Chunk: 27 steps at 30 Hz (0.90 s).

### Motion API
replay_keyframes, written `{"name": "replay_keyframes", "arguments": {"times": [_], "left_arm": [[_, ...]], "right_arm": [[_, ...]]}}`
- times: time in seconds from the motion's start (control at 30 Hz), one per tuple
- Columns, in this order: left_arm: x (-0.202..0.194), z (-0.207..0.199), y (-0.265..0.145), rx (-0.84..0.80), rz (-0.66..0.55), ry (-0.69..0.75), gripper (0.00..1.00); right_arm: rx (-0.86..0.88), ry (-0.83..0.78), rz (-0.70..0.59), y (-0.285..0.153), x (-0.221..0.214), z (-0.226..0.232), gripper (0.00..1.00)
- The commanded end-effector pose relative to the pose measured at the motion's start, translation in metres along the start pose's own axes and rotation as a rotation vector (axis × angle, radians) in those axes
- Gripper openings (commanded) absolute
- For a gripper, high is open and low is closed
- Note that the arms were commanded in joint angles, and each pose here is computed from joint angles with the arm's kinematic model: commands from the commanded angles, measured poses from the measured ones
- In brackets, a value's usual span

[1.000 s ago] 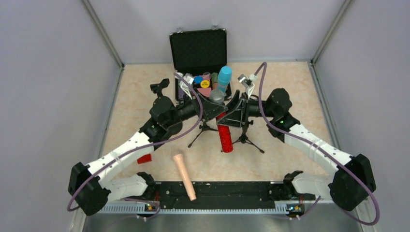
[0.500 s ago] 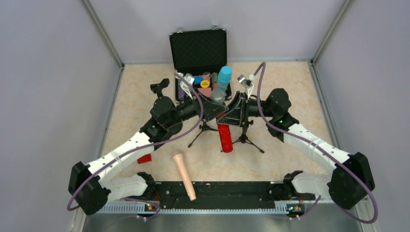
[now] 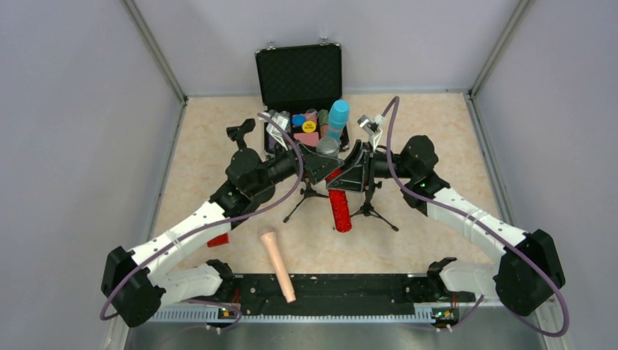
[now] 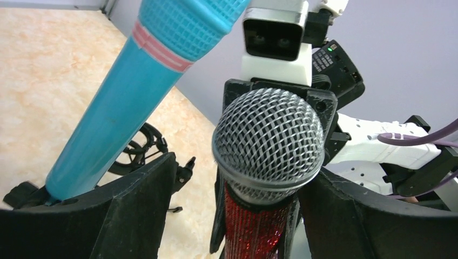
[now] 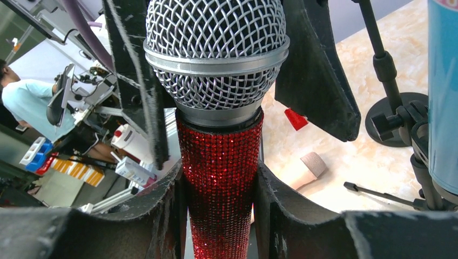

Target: Attach the microphones to the stand

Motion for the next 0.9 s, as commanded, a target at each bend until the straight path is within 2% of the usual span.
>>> {"name": "replay_keyframes", "arguments": {"times": [0.0, 0.5, 0.87], "left_arm": [[0.005, 0.004, -0.012, 0.054, -0.039, 0.016, 0.84], [-0.055, 0.037, -0.067, 0.267, 0.135, 0.006, 0.83], [-0.073, 0.078, -0.104, 0.521, 0.205, 0.104, 0.82]], "right_arm": [[0.036, -0.089, -0.033, -0.001, 0.009, 0.017, 0.00], [-0.019, -0.119, -0.058, -0.002, 0.014, 0.008, 0.00], [-0.126, -0.218, -0.122, -0.011, 0.022, 0.003, 0.00]]}}
Point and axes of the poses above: each gripper's point midway between its finger pads, its own y axis out along the fingers, its own z axis along the line the jaws close on, x = y × z, the point moved 1 cm from there along -y, back along the fingers, and after that the axes turned 14 degrees about y, right-handed, at the moved point
